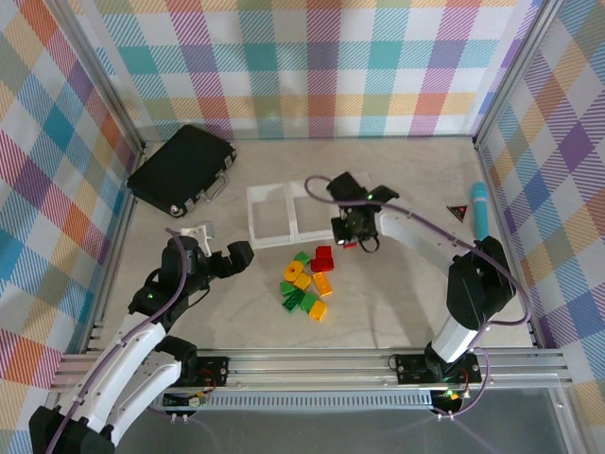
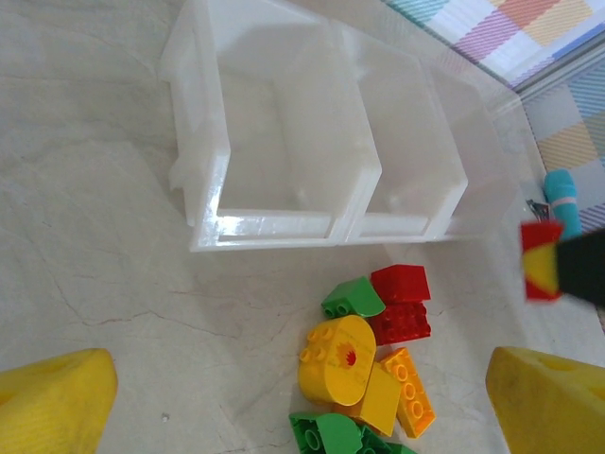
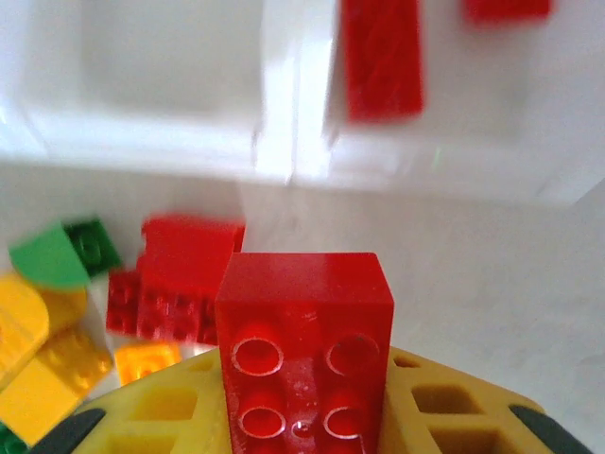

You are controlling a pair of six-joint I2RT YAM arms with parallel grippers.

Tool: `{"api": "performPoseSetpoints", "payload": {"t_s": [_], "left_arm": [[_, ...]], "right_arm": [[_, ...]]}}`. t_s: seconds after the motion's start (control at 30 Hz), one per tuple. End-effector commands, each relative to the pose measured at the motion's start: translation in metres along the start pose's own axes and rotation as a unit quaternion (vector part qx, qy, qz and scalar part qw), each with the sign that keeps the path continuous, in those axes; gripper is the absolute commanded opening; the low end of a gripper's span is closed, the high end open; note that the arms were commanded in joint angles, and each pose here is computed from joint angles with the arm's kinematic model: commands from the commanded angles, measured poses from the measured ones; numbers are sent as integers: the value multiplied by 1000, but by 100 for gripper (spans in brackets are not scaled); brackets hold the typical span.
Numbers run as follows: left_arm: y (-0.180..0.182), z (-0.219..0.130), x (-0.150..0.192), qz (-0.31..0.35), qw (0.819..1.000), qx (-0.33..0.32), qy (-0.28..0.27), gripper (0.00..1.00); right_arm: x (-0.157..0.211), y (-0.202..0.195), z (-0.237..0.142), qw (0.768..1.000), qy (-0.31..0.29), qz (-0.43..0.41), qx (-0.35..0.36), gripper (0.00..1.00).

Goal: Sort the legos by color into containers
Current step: Pick up the lego from the center of the table, then place the lego in the container.

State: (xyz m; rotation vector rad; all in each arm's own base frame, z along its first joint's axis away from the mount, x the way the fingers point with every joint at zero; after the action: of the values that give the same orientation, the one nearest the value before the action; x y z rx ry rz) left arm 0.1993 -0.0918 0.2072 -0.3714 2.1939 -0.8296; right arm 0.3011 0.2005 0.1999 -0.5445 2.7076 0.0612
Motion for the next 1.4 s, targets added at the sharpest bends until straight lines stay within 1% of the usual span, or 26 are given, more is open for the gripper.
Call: {"api": "performPoseSetpoints", "payload": {"t_s": [0.0, 0.1, 0.23, 0.3, 0.47, 0.57, 0.63, 0.7, 0.73, 0.87, 0.97, 1.1, 1.2, 1.37], "left_arm": [[-11, 4, -2, 3, 1000, 24, 4, 100], [-13, 6, -2, 7, 1000, 21, 7, 100], [-16, 7, -2, 13, 1000, 26, 3, 100], [-17, 6, -2, 14, 1000, 28, 1, 100], [-15, 5, 0, 19, 1000, 20, 3, 100], [-15, 4, 2, 26, 999, 22, 9, 100], [-14, 3, 4, 30, 999, 24, 7, 100], [-12, 3, 5, 32, 999, 23, 6, 100], [-12, 3, 6, 33, 999, 22, 7, 100], [-13, 5, 6, 38, 999, 20, 17, 100], [-16, 4, 4, 40, 999, 24, 17, 100], [-18, 1, 4, 34, 999, 33, 8, 100], [-19, 0, 5, 29, 999, 41, 8, 100], [-20, -1, 7, 29, 999, 42, 11, 100]], "right_arm": [[-26, -28, -7, 1000, -16, -14, 5, 26], [-55, -46, -3, 999, -29, -16, 3, 25], [-84, -57, 22, 999, -23, -31, -15, 25], [-92, -59, 40, 999, -7, -42, -11, 24], [-102, -62, 65, 999, 12, -50, -2, 24], [-104, -64, 68, 999, 15, -43, 1, 31], [-104, -64, 67, 999, 13, -39, 0, 42], [-104, -64, 65, 999, 14, -36, -1, 49], [-104, -64, 62, 999, 14, -35, 0, 54], [-103, -64, 48, 1000, 7, -30, -5, 62], [-102, -61, 28, 999, -5, -26, -20, 64], [-94, -54, -6, 998, -27, -24, -59, 64], [-81, -46, -24, 995, -34, -28, -85, 64], [-50, -24, -39, 993, -38, -50, -98, 65]]}}
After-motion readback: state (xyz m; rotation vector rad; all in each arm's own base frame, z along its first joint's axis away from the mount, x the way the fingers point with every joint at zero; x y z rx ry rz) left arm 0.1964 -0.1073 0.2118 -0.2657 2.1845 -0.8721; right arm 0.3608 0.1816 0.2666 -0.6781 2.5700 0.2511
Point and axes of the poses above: each hand's point on the last joint's axis, 136 mm out from that joint toward the fingers, its own z axis out along the fingers, its own y axis along the line the jaws close on, x = y × z, the point moved 7 cm from there along -z, back along the fingers, and after that the axes turned 9 degrees about -z, right-handed, at the moved point
